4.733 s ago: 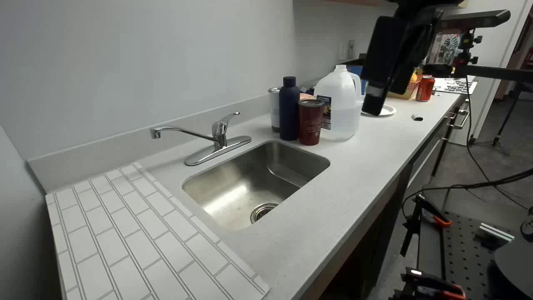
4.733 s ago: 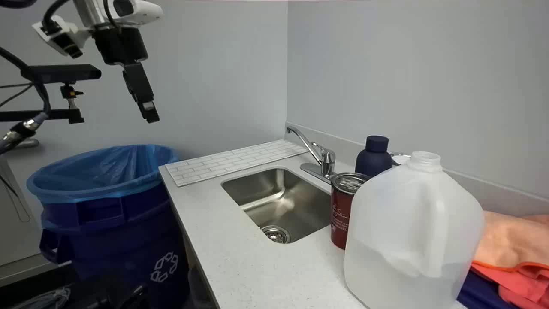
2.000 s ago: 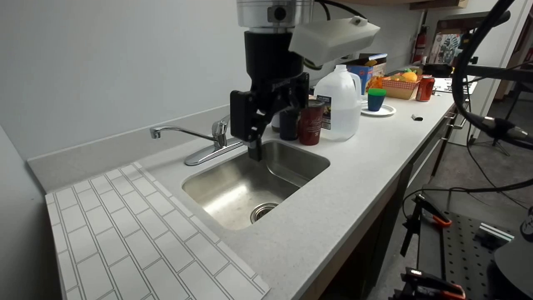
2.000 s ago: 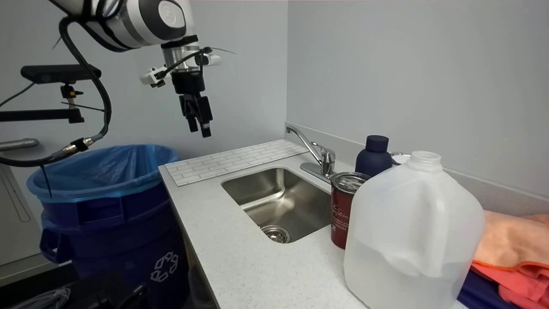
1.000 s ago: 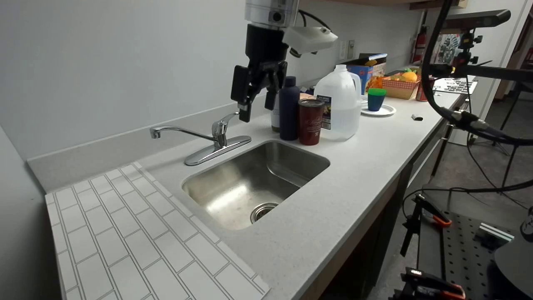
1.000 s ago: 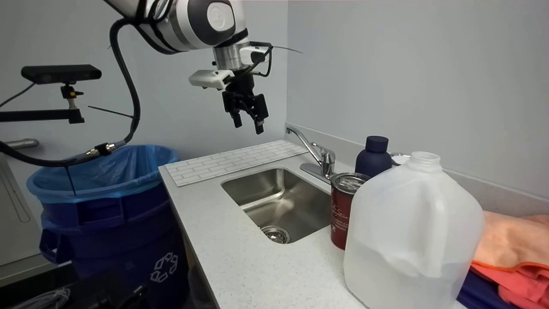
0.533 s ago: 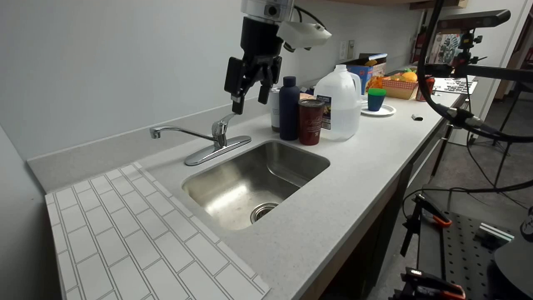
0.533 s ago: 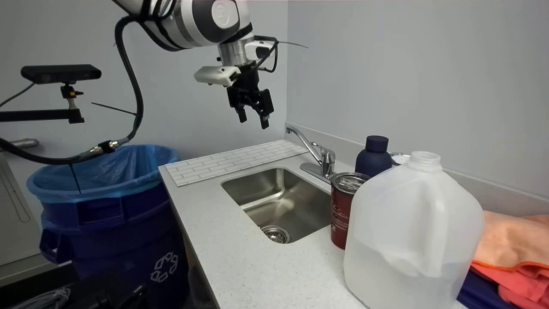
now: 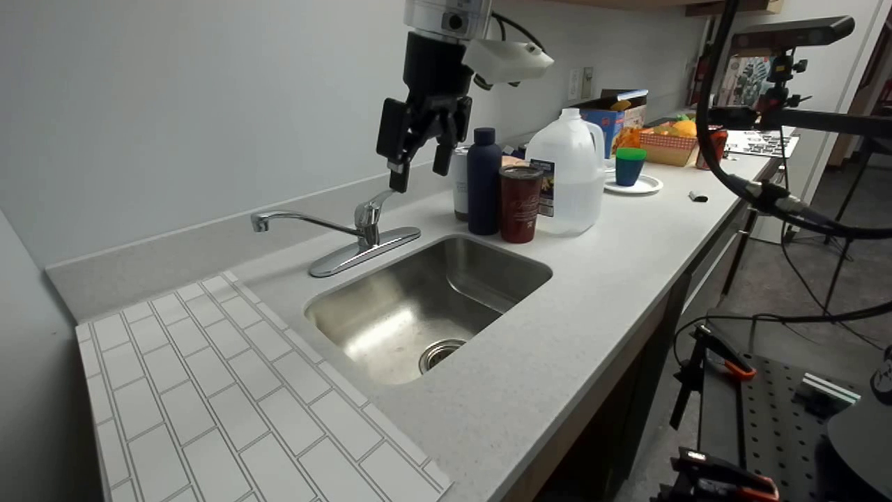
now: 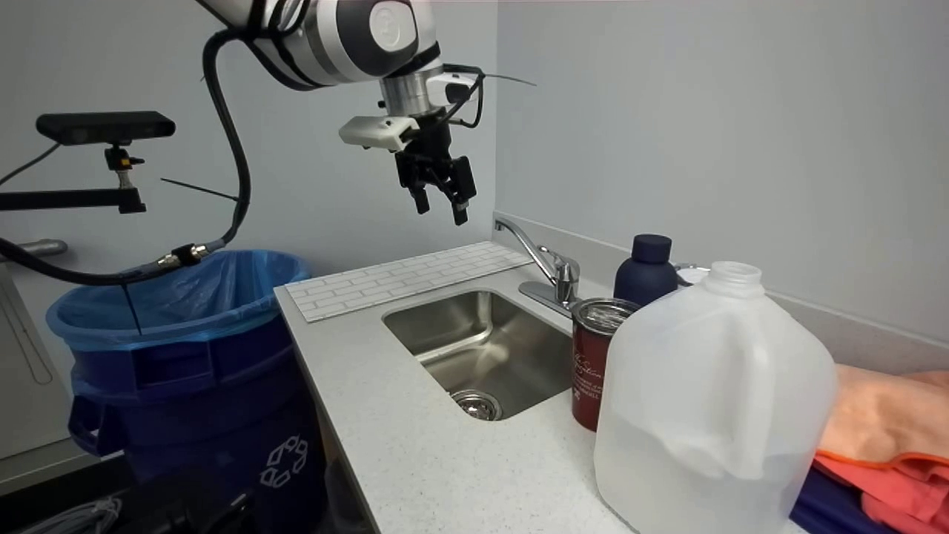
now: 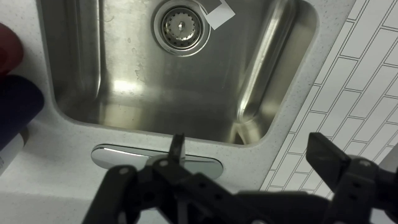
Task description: Move the tap nozzle to the right
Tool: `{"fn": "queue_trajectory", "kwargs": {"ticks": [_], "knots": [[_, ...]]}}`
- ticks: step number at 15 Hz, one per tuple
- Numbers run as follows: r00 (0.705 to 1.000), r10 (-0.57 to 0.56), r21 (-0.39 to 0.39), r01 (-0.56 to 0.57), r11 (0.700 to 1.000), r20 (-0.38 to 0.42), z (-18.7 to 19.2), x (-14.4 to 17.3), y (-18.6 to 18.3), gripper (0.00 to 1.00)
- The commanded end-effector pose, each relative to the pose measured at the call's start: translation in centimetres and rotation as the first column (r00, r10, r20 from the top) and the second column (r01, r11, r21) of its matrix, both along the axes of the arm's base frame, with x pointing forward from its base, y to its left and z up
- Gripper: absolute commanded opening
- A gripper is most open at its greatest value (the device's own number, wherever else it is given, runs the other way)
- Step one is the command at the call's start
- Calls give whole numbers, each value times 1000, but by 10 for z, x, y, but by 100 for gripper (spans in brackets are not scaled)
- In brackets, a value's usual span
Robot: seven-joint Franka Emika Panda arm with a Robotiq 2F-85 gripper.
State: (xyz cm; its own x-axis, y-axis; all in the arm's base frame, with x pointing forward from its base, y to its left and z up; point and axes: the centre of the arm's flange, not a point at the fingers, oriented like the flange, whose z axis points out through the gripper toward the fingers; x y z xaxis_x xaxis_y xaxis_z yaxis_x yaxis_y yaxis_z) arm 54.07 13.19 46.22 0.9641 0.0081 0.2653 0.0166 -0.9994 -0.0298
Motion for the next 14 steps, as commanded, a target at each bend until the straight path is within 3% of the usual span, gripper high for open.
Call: {"fn": "queue_trajectory", "kwargs": {"ticks": [1, 7, 14], "knots": [[1000, -6, 16, 6, 1000, 14, 8, 32, -9, 100], [993, 91, 44, -94, 995, 71, 19, 64, -9, 100], [964, 179, 88, -199, 976, 196, 21, 82, -15, 100]]}}
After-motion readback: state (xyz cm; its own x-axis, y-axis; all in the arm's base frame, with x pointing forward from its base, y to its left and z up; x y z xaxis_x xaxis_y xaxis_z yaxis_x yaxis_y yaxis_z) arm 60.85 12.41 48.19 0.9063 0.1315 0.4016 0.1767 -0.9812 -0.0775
